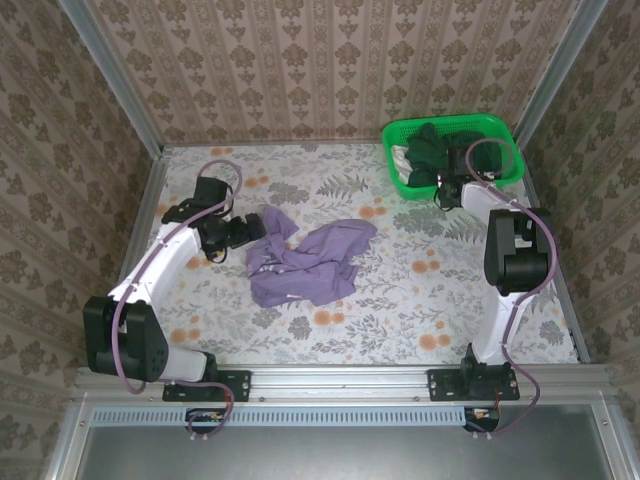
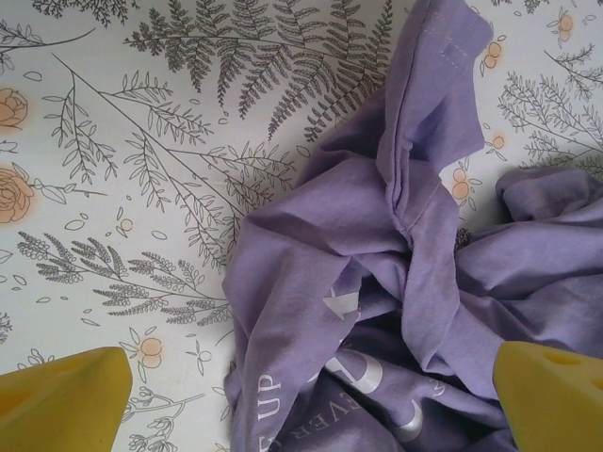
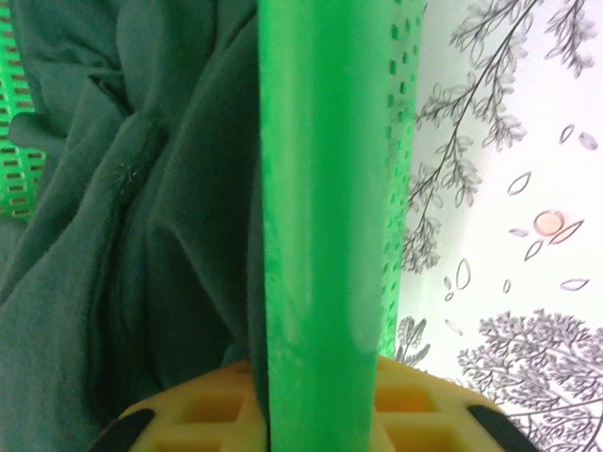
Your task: Fold and stack the t-shirts
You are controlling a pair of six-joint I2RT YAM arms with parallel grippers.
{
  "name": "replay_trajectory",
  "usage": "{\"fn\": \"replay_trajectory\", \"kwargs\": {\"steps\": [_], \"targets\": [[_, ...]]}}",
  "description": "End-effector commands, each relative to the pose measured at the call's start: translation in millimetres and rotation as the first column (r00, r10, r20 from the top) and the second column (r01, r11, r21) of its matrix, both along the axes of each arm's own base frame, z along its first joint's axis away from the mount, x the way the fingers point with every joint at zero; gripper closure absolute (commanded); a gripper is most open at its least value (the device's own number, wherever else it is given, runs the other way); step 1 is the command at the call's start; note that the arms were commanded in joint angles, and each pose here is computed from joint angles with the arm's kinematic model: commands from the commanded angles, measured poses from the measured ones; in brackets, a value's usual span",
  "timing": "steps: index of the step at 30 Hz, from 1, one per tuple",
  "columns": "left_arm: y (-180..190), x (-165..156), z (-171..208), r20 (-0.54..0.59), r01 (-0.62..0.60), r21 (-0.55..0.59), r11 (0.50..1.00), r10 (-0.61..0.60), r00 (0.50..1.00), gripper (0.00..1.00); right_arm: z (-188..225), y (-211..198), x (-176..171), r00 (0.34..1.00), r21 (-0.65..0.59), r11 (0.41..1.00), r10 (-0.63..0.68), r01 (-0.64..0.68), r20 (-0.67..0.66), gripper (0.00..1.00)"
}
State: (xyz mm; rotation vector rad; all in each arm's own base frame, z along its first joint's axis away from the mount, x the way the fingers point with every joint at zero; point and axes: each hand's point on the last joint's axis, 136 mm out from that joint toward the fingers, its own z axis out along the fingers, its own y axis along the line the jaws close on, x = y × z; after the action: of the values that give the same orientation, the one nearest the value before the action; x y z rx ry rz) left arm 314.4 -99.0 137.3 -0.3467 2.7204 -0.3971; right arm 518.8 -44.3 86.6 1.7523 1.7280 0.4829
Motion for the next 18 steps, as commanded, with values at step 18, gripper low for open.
{"fn": "replay_trajectory", "kwargs": {"steps": [18], "targets": [[-14, -2, -5, -0.066, 0.058, 0.004, 0.998, -0.058, 0.996, 0.0, 8, -72, 2, 0.992, -0.13, 0.984, -0.122, 0.12, -0.008, 1.0]]}}
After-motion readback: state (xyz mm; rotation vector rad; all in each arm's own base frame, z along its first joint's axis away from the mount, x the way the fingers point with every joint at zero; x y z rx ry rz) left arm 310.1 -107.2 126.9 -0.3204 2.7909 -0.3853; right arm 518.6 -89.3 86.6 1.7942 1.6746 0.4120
